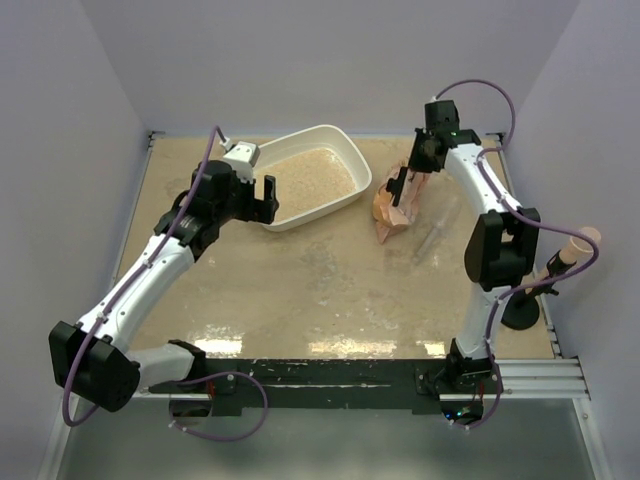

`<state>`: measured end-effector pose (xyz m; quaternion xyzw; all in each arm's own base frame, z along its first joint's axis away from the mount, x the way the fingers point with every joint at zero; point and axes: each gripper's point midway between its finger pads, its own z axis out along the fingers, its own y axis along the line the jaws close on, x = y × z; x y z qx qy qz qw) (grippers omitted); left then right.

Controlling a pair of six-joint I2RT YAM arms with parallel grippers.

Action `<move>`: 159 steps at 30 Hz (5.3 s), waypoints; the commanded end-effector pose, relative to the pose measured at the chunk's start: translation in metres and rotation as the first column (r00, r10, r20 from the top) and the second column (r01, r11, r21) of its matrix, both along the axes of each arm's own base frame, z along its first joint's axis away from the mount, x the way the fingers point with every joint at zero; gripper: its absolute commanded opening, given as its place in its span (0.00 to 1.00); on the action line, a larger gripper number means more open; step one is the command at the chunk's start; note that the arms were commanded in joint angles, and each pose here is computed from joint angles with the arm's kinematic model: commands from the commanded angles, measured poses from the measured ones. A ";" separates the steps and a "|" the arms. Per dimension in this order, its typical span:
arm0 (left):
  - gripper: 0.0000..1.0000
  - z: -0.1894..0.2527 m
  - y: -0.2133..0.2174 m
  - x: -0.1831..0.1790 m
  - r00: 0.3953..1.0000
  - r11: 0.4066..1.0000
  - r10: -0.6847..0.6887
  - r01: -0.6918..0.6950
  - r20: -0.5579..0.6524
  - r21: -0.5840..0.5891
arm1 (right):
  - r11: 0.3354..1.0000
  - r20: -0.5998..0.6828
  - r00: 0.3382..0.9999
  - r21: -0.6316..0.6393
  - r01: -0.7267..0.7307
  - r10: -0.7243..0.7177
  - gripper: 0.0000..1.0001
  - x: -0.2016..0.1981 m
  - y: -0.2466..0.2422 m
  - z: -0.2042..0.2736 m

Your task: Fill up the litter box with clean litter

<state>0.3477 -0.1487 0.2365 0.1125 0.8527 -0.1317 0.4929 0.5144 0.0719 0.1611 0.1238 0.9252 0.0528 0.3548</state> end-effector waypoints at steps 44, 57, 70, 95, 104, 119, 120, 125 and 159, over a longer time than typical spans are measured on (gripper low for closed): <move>1.00 0.029 0.000 -0.101 0.979 0.971 -0.180 0.192 0.096 -0.140 | 0.180 0.183 0.154 -0.135 -0.974 0.971 0.00 -0.296 0.285 0.089; 1.00 0.029 -0.009 -0.110 0.957 0.950 -0.260 0.277 0.128 -0.144 | 0.197 0.235 0.146 -0.213 -0.957 0.961 0.46 -0.307 0.300 0.109; 1.00 0.033 -0.033 -0.119 0.904 0.888 -0.394 0.421 0.168 -0.182 | 0.484 0.230 0.433 -0.259 -0.836 0.872 0.75 -0.310 0.213 0.159; 1.00 0.025 -0.040 -0.122 0.887 0.868 -0.439 0.459 0.141 -0.187 | 0.560 0.182 0.544 -0.046 -0.827 0.819 0.73 -0.358 0.176 0.079; 1.00 0.024 -0.040 -0.123 0.886 0.866 -0.442 0.463 0.142 -0.189 | 0.580 0.150 0.569 -0.040 -0.814 0.809 0.63 -0.356 0.175 0.066; 1.00 0.020 -0.042 -0.124 0.883 0.864 -0.450 0.469 0.134 -0.184 | 0.639 0.078 0.635 -0.060 -0.767 0.769 0.49 -0.352 0.162 0.050; 1.00 0.021 -0.042 -0.125 0.882 0.863 -0.452 0.470 0.136 -0.184 | 0.643 0.070 0.639 -0.060 -0.764 0.766 0.49 -0.353 0.161 0.048; 1.00 0.019 -0.043 -0.124 0.882 0.863 -0.452 0.470 0.134 -0.183 | 0.647 0.058 0.644 -0.061 -0.760 0.763 0.37 -0.352 0.161 0.045; 1.00 0.017 -0.045 -0.126 0.877 0.857 -0.462 0.479 0.131 -0.187 | 0.862 0.183 0.843 -0.113 -0.493 0.506 0.00 -0.321 0.123 0.143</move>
